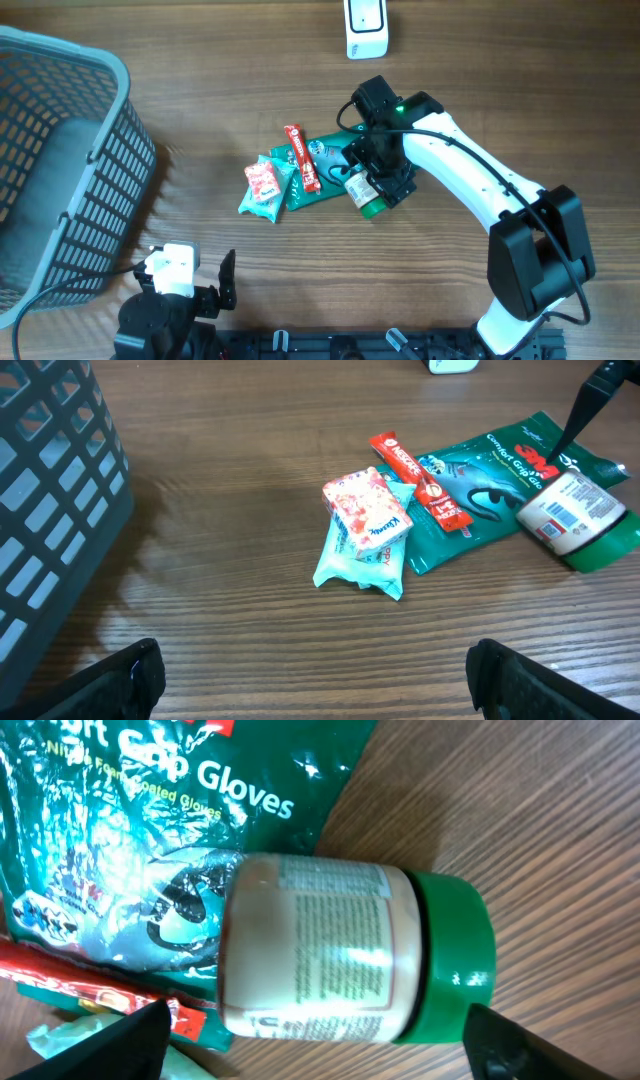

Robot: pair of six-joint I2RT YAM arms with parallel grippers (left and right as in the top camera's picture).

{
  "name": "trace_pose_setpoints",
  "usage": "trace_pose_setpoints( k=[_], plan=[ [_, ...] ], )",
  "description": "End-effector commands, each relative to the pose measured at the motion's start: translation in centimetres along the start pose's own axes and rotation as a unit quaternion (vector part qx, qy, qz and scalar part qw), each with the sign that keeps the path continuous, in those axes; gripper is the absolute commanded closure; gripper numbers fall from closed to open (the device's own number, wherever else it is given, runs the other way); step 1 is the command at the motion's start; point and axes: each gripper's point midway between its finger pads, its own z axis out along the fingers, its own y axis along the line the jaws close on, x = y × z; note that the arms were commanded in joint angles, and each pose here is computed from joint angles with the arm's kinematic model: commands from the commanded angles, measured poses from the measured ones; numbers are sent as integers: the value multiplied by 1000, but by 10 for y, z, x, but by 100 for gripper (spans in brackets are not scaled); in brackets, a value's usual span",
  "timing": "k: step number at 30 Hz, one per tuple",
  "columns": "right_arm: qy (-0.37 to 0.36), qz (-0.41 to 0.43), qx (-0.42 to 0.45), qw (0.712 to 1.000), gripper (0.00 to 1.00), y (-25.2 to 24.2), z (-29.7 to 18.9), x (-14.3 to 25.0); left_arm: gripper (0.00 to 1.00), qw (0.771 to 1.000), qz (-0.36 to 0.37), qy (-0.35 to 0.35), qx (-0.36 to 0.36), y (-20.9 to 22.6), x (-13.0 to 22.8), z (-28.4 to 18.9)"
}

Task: Scan the item barcode
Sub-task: 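Grasp the green-capped jar with the right gripper and lift it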

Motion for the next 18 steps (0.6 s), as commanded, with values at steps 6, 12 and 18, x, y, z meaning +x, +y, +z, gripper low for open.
trace_pose_setpoints(
  k=[6, 12, 18],
  plan=[
    [13, -17, 30, 999, 0, -13, 7, 5, 0, 1000, -3, -6, 5, -1, -2, -2],
    [18, -13, 47, 999, 1, -21, 8, 12, 0, 1000, -2, -6, 5, -1, -2, -2],
    [11, 19, 41, 999, 0, -17, 8, 12, 0, 1000, -3, -6, 4, -1, -2, -2]
  ],
)
